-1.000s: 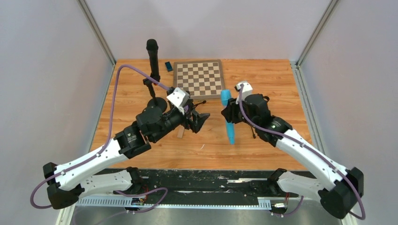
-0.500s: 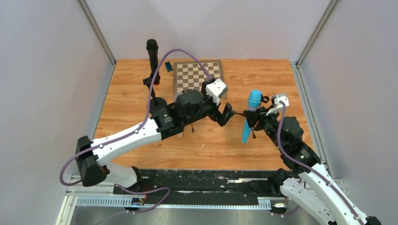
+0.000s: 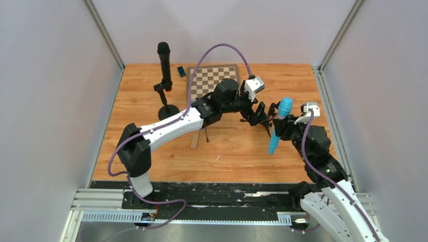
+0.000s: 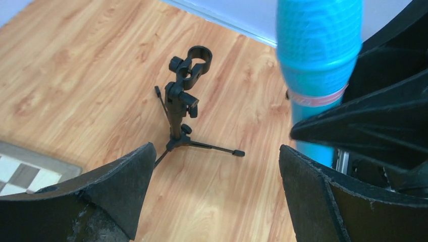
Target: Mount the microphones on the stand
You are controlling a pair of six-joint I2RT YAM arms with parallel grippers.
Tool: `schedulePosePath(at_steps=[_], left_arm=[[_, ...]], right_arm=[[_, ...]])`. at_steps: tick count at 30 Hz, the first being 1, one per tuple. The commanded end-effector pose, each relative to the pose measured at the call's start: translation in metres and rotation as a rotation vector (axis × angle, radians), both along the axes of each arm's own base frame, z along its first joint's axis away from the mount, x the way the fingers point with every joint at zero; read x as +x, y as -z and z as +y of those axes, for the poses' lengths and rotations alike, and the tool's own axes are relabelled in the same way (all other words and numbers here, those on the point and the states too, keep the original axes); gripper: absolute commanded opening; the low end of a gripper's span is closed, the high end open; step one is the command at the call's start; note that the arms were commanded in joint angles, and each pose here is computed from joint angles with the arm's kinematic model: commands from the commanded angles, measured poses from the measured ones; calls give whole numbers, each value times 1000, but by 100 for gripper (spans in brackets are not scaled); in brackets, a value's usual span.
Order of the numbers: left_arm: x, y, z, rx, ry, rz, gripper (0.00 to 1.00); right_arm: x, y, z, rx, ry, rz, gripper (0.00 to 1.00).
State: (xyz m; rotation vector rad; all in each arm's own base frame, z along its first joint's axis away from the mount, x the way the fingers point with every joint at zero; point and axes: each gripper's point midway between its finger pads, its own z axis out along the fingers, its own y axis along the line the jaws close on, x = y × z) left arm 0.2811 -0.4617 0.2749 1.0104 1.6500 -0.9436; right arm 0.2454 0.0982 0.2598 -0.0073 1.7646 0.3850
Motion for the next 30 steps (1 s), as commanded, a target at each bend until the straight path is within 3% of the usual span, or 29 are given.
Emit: schedulePosePath(at_steps=[1, 14, 23, 25, 30], left_arm=[[-1, -22, -19, -118, 179, -10, 100], [48, 29, -69, -103, 237, 35, 95], [72, 54, -92, -98, 192, 61, 81], [69, 59, -94, -96, 211, 62, 75], [57, 64, -93, -92, 252, 75, 44]], right_arm=[[5, -3, -15, 22, 48, 13, 0], [16, 9, -27, 76, 45, 86, 0], [15, 2, -26, 72, 38, 71, 0], [15, 1, -26, 72, 38, 66, 0], [15, -1, -25, 74, 31, 62, 0]])
